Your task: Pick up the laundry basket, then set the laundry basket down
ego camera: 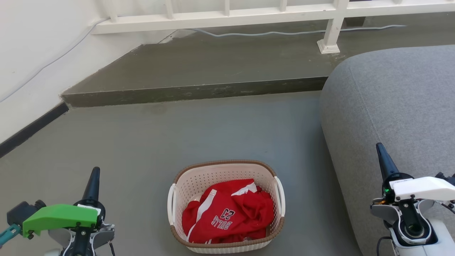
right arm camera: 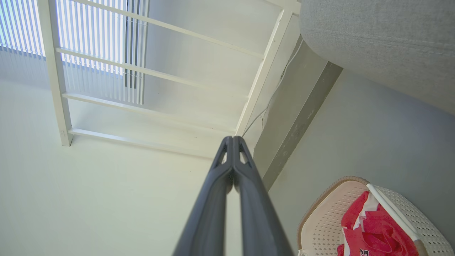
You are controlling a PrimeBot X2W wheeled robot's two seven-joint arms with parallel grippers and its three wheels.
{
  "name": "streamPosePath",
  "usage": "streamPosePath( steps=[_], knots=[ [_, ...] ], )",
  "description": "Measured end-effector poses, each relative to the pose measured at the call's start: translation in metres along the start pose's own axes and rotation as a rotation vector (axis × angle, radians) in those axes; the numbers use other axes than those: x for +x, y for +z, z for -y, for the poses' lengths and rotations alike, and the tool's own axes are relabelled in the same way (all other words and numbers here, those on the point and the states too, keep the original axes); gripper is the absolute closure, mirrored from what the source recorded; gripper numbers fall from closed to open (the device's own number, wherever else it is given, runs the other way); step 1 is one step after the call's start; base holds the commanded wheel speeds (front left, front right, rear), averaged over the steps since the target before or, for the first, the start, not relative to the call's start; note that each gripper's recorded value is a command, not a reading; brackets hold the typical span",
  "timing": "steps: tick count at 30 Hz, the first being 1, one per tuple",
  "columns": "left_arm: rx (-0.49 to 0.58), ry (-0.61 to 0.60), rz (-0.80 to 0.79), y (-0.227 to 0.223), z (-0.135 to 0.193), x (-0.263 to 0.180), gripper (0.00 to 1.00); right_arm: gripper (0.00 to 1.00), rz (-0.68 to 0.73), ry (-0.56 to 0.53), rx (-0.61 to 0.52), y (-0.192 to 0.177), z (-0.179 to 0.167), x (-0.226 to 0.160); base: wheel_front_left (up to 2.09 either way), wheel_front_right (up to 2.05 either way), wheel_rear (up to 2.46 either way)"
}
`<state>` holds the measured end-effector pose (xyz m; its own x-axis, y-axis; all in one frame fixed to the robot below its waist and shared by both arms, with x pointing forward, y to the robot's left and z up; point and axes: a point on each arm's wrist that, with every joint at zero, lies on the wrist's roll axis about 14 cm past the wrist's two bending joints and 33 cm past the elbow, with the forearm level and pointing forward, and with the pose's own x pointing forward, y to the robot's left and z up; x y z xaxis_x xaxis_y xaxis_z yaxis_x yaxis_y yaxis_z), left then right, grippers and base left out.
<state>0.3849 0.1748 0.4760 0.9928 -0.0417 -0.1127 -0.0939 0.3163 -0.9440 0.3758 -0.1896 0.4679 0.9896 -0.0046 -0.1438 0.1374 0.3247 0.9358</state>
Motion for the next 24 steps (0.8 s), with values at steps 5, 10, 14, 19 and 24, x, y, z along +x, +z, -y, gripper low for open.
streamPosePath(
  steps=[5, 10, 14, 19, 24],
  knots=[
    [-0.057, -0.004, 0.001, 0.002, 0.001, -0.001, 1.0, 1.0, 0.005, 0.003, 0.065, 0.003, 0.0, 0.0, 0.0, 0.0, 0.0],
    [-0.118, -0.01, 0.003, 0.005, 0.002, -0.001, 1.0, 1.0, 0.01, 0.012, 0.129, 0.007, -0.001, 0.0, 0.0, 0.0, 0.0],
    [-0.164, -0.014, 0.014, 0.009, 0.002, -0.002, 1.0, 1.0, 0.014, 0.016, 0.18, 0.01, -0.001, 0.0, 0.0, 0.0, 0.0],
    [-0.225, -0.023, 0.011, 0.011, 0.004, -0.002, 1.0, 1.0, 0.021, 0.03, 0.244, 0.014, -0.003, -0.001, 0.0, 0.0, 0.0],
    [-0.287, -0.033, 0.011, 0.013, 0.005, -0.003, 1.0, 1.0, 0.027, 0.038, 0.308, 0.017, -0.004, -0.001, 0.0, 0.0, 0.0]
  ],
)
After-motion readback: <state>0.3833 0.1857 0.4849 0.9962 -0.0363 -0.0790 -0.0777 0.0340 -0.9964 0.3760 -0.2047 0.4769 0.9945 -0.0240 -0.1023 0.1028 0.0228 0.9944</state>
